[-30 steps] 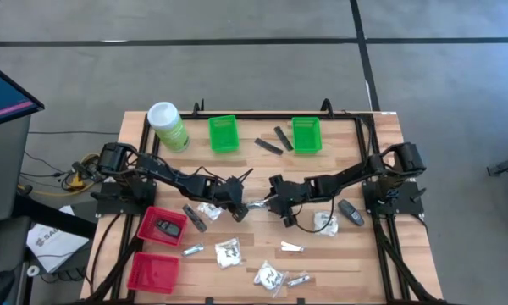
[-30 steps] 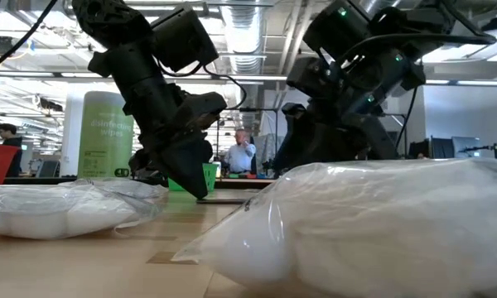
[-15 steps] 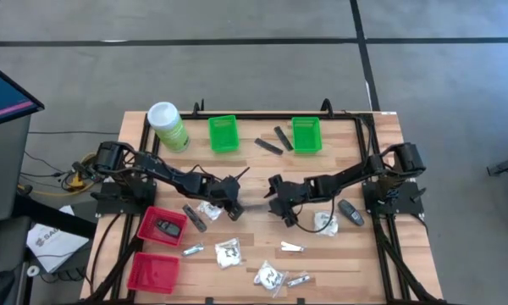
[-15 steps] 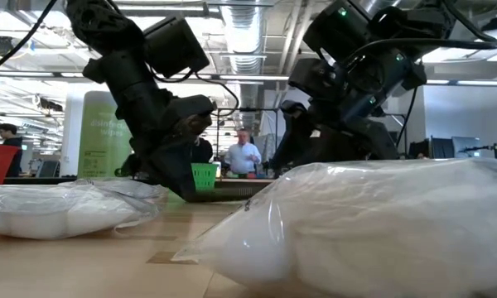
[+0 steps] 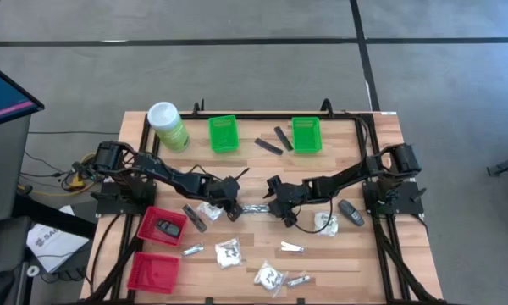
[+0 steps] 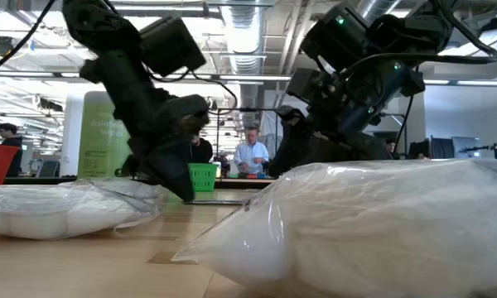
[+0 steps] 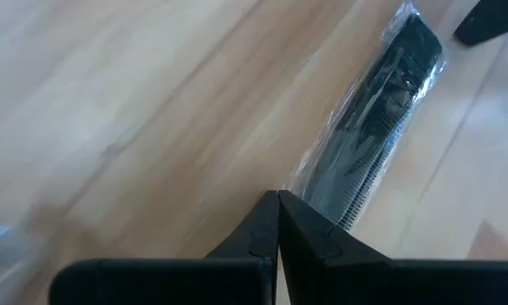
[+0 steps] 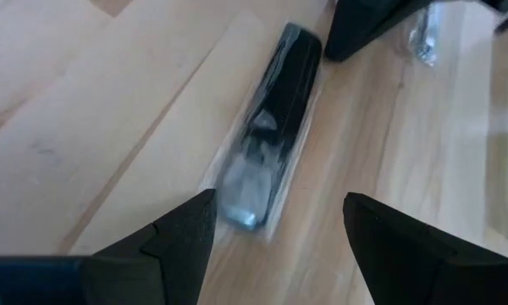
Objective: Pick & Place Travel size toiletries
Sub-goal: Put the black comb into the bottom red basket
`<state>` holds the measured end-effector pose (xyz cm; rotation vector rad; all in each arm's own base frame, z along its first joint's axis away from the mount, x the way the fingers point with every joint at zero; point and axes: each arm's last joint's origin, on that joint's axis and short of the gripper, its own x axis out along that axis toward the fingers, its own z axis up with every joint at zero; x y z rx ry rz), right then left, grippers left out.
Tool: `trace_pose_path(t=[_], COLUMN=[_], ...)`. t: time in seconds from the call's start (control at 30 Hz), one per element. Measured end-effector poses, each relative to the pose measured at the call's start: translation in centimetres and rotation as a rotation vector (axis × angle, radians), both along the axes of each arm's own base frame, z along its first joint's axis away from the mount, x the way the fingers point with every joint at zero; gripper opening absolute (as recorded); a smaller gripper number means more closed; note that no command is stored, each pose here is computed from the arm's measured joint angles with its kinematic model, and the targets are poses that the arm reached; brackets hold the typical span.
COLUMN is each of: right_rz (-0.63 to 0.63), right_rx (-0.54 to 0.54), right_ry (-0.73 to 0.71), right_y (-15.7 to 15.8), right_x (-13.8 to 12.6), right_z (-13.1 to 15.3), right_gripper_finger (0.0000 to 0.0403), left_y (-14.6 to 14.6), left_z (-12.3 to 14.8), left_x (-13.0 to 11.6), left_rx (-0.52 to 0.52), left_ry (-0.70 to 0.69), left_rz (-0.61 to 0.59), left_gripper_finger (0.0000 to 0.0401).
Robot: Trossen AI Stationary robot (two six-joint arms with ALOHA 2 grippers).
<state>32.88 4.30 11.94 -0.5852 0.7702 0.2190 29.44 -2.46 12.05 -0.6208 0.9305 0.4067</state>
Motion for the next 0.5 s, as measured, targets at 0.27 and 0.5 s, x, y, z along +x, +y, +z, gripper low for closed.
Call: trace_pose_path(t=[0.27, 0.5], right_rz=[0.005, 0.017], right_rx=[-0.041, -0.018], right_ry=[-0.027, -0.028], right_y=[1.5, 1.7], right_x=[0.3, 0.5], right_z=[0.6, 0.8], right_gripper_finger=[0.0249, 0.0249], left_y=[0.0, -0.1], left_z=[2.4, 1.1], left_x=[0.2, 0.5], left_rx=[0.017, -0.009], left_ry=[-0.118, -0.087], left_rz=[-0.020, -0.040], left_gripper_finger=[0.0000, 0.0000])
